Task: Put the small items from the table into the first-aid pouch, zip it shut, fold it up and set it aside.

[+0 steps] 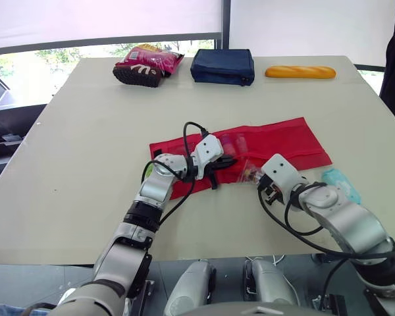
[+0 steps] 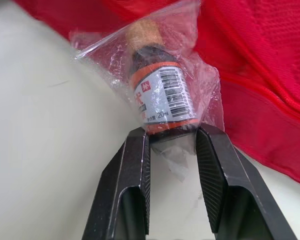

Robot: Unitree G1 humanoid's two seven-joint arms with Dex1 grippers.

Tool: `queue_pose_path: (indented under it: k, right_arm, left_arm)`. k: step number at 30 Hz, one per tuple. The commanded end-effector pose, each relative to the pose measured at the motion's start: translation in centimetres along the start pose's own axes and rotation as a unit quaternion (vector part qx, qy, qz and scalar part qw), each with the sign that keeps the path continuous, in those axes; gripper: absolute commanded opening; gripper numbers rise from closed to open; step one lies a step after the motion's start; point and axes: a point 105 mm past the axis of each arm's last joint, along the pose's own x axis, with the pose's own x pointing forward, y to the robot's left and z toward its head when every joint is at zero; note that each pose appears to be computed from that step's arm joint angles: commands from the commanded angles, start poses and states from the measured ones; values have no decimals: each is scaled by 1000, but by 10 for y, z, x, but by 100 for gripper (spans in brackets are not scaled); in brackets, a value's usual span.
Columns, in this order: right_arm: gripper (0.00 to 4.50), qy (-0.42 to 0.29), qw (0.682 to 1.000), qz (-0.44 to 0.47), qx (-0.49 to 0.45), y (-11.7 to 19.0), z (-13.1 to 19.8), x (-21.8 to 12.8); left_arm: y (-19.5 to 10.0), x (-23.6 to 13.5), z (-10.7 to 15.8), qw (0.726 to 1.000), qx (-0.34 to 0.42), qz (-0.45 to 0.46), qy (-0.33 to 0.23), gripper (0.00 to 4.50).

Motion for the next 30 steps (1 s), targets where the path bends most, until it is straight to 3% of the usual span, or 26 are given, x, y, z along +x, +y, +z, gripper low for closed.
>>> queue_pose_path:
  k: [1,7,14,30]
  right_arm:
    - [80,-17,1000,8,-3,3,7,-4]
    - [80,0,996,-49,72,-15,2,2]
    - [80,-39,980,-127,148,-39,21,4]
    - [80,-69,972,-137,176,-29,52,29]
  left_arm:
    - [1,2,17,1000,18,-1,-24,0]
    - [-5,3,17,999,18,-14,-27,0]
    - [-13,2,16,999,21,-31,-27,0]
    - [-25,10,23,997,29,-64,-43,0]
